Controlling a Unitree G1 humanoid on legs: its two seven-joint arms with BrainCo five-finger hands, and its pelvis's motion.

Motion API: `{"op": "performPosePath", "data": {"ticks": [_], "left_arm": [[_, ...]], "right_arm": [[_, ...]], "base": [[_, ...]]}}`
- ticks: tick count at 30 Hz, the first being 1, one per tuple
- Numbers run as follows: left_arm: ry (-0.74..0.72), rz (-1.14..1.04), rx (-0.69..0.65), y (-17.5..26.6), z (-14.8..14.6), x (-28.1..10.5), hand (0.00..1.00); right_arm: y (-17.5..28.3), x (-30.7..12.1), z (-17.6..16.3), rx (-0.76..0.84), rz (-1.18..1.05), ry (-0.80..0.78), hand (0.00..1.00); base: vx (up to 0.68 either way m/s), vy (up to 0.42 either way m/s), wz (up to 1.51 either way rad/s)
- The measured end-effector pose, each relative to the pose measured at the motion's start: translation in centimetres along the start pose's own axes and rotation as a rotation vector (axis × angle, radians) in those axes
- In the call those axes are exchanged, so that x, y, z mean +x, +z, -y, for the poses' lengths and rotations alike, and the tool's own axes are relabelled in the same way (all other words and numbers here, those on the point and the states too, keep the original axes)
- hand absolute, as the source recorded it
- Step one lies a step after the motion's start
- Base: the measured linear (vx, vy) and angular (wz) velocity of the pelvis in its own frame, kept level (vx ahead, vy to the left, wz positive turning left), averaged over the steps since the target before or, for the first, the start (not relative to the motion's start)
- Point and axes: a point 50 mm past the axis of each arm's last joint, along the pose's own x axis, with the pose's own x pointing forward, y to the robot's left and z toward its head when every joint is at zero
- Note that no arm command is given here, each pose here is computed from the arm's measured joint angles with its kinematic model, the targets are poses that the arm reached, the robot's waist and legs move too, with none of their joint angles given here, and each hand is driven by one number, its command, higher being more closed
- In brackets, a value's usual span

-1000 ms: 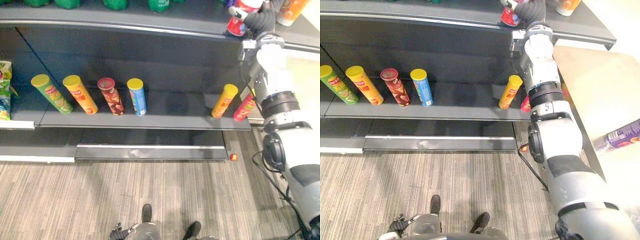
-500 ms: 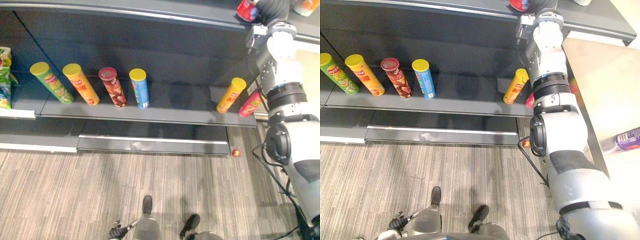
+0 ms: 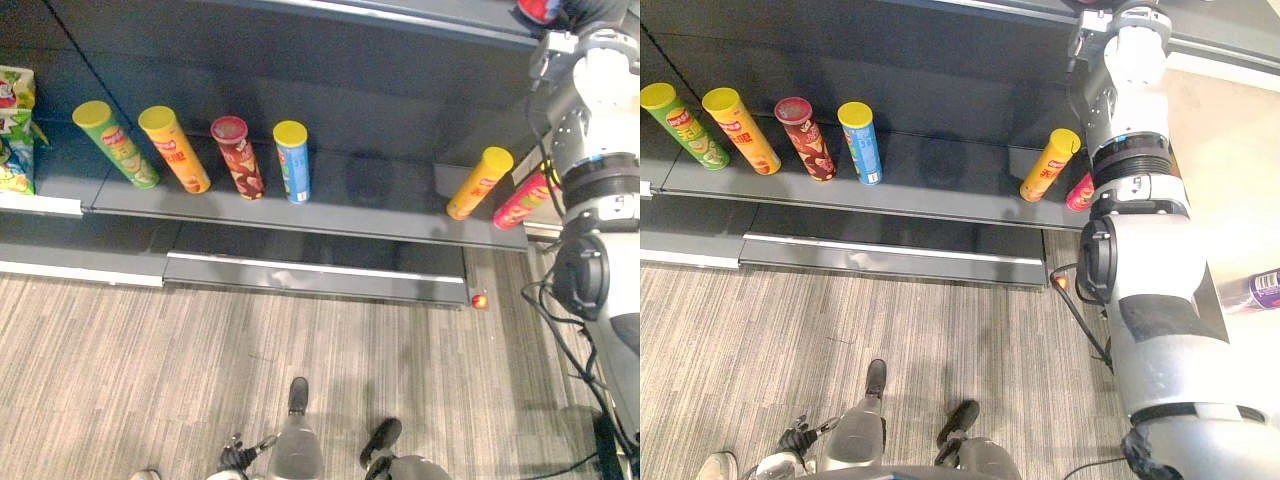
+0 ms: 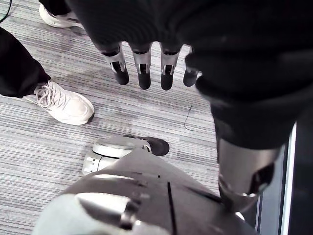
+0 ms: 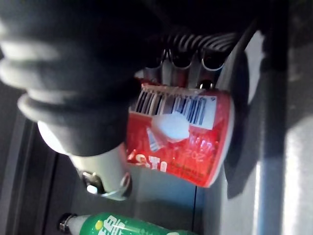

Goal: Put the gum and the chips on the shelf.

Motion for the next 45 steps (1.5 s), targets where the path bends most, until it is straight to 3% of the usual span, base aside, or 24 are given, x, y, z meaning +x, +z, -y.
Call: {"op": "performPosePath", "data": {"ticks": [2,3,35,40,45], "left_arm": [[-0.002,0.001,0.004,0.0,0.0,0.0,0.0],[-0.002,0.001,0.004,0.0,0.0,0.0,0.0],[-0.004,0.009,0.014,0.3,0.2,0.0,0.0],[-0.002,0.007,0.01,0.3,0.3,0.1,0.0],[-0.001,0.002,0.044,0.2,0.3,0.1,0.0]], "right_arm": [[0.2,0.1,0.5,-0.031,0.01,-0.011,1.0],[0.1,0.1,0.7,-0.041,0.006,-0.015,0.0],[-0.7,-0.8,0.0,-0.034,0.017,-0.065,0.0],[0.5,-1.5,-1.3,-0.025,0.103,-0.048,0.0],[3.6,-5.6,-5.1,0.05,0.354,0.108,0.0]], "base": [[0.03,0.03,0.05],[0.03,0.034,0.02],[0.03,0.01,-0.05],[0.03,-0.002,-0.13],[0.04,0.0,-0.11]]}}
